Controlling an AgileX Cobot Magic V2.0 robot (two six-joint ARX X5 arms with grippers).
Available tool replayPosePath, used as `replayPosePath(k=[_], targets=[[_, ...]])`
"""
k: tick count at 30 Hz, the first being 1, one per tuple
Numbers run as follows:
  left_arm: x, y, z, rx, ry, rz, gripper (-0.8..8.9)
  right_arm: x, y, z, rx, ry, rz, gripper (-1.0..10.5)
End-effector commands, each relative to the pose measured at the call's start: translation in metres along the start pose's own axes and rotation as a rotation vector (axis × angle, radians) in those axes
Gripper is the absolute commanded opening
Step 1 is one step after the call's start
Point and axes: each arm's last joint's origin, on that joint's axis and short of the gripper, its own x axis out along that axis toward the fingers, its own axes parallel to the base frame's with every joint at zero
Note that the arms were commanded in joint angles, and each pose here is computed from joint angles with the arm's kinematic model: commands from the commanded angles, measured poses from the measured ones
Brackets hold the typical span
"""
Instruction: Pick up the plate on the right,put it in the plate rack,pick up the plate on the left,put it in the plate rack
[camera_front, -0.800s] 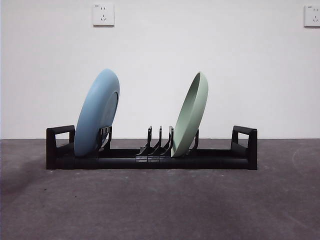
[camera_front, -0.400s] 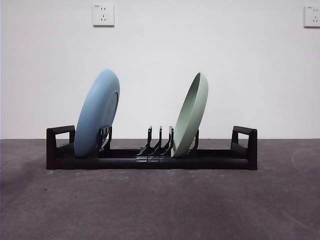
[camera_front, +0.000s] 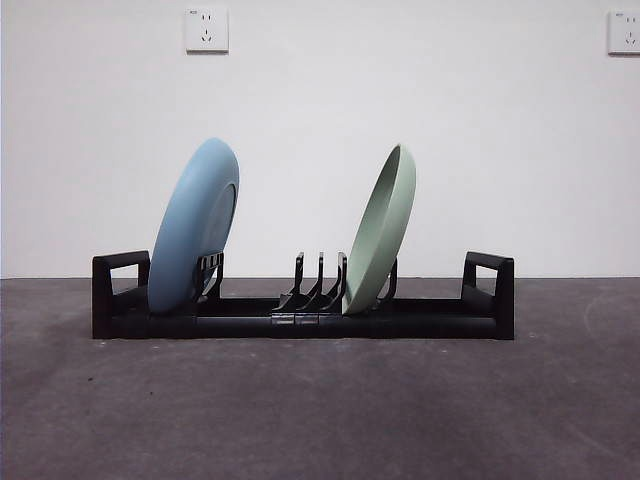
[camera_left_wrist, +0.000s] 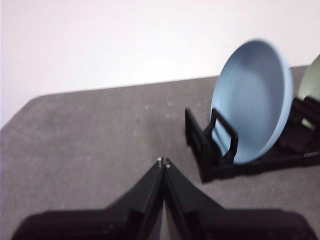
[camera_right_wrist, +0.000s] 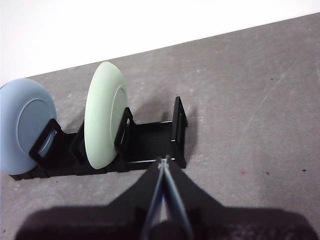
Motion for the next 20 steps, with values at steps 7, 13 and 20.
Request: replayPosePath(k=[7,13,20], targets=[[0.011,-0.001,-0.034,-0.014,0.090,0.008,-0.04,0.001,0.000,-0.002,0.009,0.004,-0.004,0.0],[0.016,-0.001,-0.045,-0.037,0.097,0.009,-0.03,0.001,0.000,-0.002,0.009,0.004,-0.004,0.0],[0.016,-0.001,-0.046,-0.037,0.100,0.011,-0.03,0.001,0.000,-0.002,0.009,0.004,-0.004,0.0]])
